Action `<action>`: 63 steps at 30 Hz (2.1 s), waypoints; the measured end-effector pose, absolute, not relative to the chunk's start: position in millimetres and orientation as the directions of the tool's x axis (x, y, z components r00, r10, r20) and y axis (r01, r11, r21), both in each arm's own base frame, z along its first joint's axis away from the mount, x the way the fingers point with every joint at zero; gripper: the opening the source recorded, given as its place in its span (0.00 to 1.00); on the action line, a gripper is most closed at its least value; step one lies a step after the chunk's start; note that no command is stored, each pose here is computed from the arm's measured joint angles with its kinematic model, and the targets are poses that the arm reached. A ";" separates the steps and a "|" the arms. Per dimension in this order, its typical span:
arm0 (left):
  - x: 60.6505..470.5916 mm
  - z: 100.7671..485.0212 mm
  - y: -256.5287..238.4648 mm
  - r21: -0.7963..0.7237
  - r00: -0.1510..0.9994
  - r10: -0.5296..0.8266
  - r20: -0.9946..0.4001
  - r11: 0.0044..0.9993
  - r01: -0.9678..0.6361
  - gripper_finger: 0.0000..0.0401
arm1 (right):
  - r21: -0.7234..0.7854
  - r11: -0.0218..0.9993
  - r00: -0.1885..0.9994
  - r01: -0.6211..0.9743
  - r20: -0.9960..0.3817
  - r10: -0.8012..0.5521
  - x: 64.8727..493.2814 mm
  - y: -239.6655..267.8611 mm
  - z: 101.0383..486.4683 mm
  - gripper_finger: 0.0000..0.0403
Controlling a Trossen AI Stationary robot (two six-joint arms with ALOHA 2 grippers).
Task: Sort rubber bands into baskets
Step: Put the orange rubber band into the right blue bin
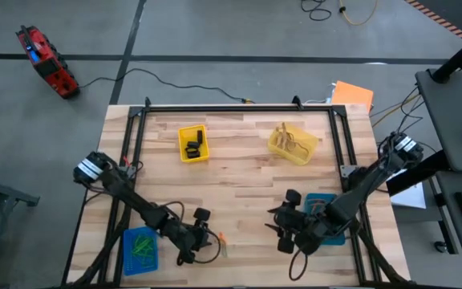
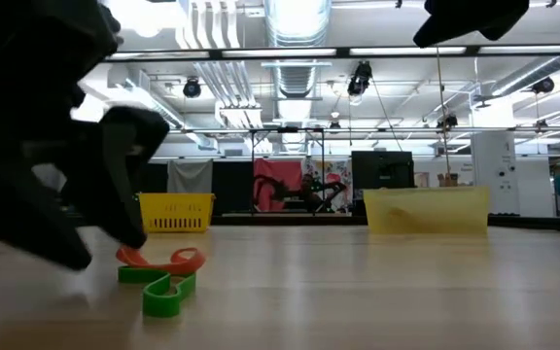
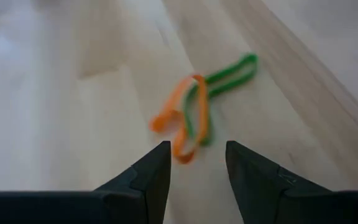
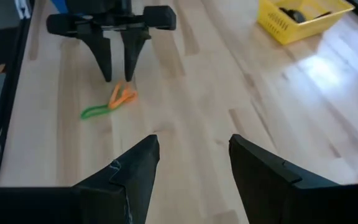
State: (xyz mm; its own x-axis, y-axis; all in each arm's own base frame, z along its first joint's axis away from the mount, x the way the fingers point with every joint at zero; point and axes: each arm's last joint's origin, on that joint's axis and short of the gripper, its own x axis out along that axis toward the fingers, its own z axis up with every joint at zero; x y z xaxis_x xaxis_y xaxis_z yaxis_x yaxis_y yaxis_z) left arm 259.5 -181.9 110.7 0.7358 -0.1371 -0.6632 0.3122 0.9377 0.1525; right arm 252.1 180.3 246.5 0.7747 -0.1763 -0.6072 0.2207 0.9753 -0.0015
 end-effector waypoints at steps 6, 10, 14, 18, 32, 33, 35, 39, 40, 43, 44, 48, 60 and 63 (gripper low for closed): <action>263.9 102.0 -185.6 0.149 0.725 -0.146 -0.674 0.933 0.326 0.35 | 0.011 0.974 0.764 0.228 -0.622 -0.172 255.2 191.4 231.9 0.47; 264.6 101.7 -186.1 0.146 0.730 -0.150 -0.667 0.934 0.325 0.35 | 0.008 0.973 0.757 0.232 -0.630 -0.175 256.4 194.4 225.8 0.47; 264.6 101.5 -185.8 0.145 0.730 -0.147 -0.667 0.936 0.321 0.32 | 0.010 0.972 0.761 0.237 -0.623 -0.179 258.6 196.0 223.2 0.47; 264.6 101.0 -185.8 0.142 0.730 -0.148 -0.667 0.937 0.320 0.21 | 0.004 0.971 0.756 0.239 -0.628 -0.184 259.5 196.8 220.0 0.47; 261.6 112.3 -180.5 0.218 0.751 -0.073 -0.656 0.935 0.281 0.00 | -0.013 0.965 0.759 0.263 -0.614 -0.215 260.6 196.6 218.0 0.47; 260.5 114.6 -179.5 0.229 0.749 -0.064 -0.659 0.932 0.281 0.00 | -0.016 0.964 0.761 0.266 -0.611 -0.220 260.7 196.4 218.1 0.47; 258.4 121.0 -176.6 0.252 0.752 -0.035 -0.659 0.931 0.265 0.00 | -0.028 0.960 0.765 0.280 -0.598 -0.241 261.1 196.1 217.8 0.47; 254.4 136.3 -170.4 0.293 0.770 0.010 -0.637 0.928 0.230 0.00 | -0.066 0.952 0.772 0.300 -0.569 -0.283 265.5 196.7 212.7 0.47; 253.1 140.8 -169.3 0.299 0.779 0.010 -0.627 0.926 0.229 0.00 | -0.073 0.951 0.777 0.299 -0.560 -0.288 268.3 197.1 211.0 0.47; 248.4 153.3 -165.2 0.303 0.803 -0.005 -0.596 0.925 0.231 0.00 | -0.099 0.950 0.787 0.295 -0.538 -0.301 279.9 196.7 203.0 0.48; 246.9 157.2 -163.1 0.301 0.812 -0.009 -0.583 0.926 0.227 0.00 | -0.107 0.951 0.794 0.290 -0.528 -0.302 284.9 196.6 200.0 0.48; 242.9 173.4 -153.8 0.279 0.857 -0.022 -0.515 0.941 0.193 0.00 | -0.146 0.956 0.831 0.254 -0.472 -0.293 306.4 196.6 189.2 0.48; 244.1 188.1 -131.2 0.226 0.898 0.096 -0.429 0.974 0.004 0.00 | -0.044 0.979 0.919 0.200 -0.339 -0.203 360.0 172.1 175.6 0.48; 246.9 189.2 -130.0 0.219 0.900 0.105 -0.423 0.976 -0.011 0.00 | -0.045 0.974 0.913 0.220 -0.343 -0.222 370.7 165.1 171.1 0.48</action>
